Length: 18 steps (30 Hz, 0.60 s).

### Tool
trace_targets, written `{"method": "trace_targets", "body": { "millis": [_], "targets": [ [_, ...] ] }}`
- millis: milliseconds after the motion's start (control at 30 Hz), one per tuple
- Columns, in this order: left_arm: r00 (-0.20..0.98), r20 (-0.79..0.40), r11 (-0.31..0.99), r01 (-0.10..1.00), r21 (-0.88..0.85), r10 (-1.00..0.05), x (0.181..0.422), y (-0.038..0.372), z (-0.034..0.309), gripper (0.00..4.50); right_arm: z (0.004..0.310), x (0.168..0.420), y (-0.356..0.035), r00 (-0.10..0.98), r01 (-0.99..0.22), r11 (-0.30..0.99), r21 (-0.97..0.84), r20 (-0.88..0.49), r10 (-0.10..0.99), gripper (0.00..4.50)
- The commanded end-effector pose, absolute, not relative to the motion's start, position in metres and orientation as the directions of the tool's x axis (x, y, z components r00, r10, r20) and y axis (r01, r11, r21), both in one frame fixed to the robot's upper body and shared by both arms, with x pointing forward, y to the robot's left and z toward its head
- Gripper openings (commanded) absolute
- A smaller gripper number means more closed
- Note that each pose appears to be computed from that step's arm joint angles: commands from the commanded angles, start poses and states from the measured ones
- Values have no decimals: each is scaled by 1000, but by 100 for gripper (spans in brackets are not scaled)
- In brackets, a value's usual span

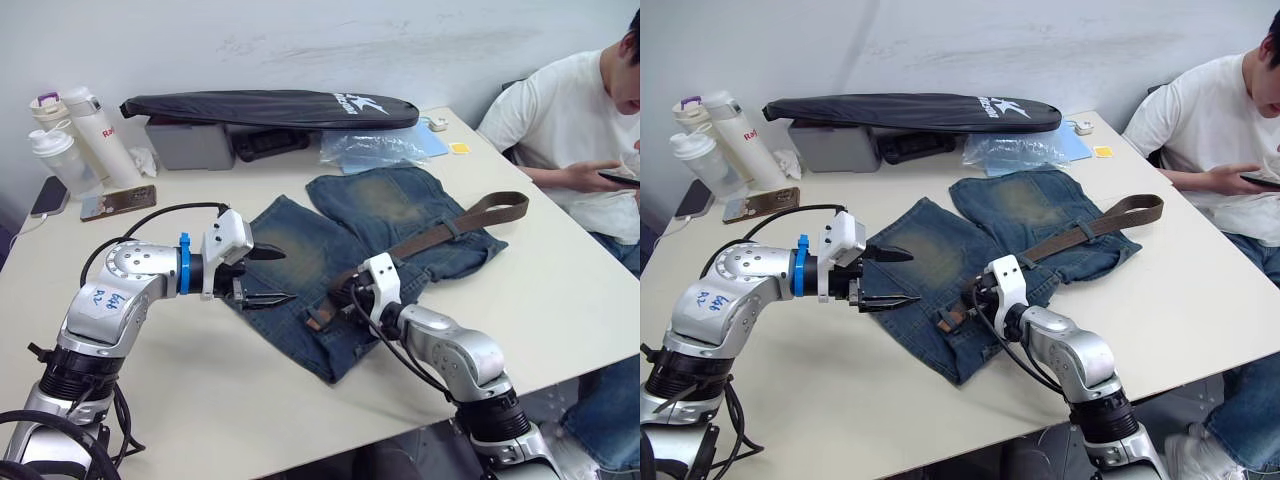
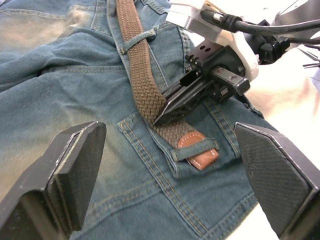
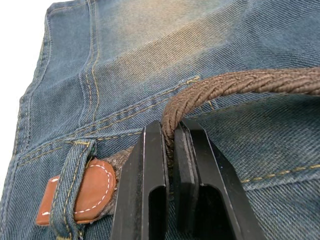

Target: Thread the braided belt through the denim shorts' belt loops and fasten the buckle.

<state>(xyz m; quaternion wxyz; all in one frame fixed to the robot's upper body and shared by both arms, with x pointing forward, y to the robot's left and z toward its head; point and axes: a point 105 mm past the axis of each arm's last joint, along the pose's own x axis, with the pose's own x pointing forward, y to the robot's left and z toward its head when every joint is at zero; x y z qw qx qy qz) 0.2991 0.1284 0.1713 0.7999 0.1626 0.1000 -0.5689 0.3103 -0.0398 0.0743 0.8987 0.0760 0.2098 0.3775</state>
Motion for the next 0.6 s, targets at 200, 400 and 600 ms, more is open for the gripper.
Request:
{"method": "trace_targets", "body": {
  "millis": [200,400,600],
  "targets": [
    [337,-347,286,939,191,-875,301,129,178,450,59,277,-18,414,-606,598,525,-433,801,2],
    [329,-348,277,941,192,-878,302,127,177,450,59,277,-20,417,-537,622,570,-462,783,2],
    [321,-351,268,944,192,-879,303,125,175,450,60,280,-27,459,-506,659,556,-473,752,183]
  ]
}}
